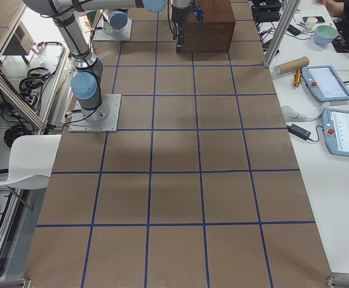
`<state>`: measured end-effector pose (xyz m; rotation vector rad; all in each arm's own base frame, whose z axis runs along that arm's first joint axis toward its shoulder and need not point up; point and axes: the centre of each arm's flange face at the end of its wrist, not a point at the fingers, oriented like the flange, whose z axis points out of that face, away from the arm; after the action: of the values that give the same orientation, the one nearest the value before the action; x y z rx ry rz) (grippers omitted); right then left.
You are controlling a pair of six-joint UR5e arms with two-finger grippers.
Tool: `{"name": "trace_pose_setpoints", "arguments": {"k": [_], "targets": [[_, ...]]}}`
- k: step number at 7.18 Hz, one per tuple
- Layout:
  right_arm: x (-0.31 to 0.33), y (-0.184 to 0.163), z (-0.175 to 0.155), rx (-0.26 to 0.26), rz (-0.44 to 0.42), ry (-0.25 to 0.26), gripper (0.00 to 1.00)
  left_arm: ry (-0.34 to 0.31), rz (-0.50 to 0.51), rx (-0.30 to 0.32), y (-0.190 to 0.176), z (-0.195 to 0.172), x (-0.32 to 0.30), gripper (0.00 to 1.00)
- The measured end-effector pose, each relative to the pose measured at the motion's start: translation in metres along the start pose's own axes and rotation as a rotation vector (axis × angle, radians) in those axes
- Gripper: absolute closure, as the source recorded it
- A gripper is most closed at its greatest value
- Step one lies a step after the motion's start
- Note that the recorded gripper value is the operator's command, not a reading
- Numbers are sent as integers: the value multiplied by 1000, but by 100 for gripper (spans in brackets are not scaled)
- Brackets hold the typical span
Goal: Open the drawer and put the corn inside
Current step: 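Pull the drawer out away from the cabinet with the left gripper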
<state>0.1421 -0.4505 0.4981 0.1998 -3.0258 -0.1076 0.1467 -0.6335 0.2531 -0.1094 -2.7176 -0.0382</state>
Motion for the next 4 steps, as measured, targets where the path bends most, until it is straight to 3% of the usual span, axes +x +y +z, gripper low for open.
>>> {"name": "trace_pose_setpoints", "arguments": {"k": [4], "targets": [[0, 0, 0, -1, 0, 0, 0, -27, -16, -7, 6, -6, -17, 0]]}}
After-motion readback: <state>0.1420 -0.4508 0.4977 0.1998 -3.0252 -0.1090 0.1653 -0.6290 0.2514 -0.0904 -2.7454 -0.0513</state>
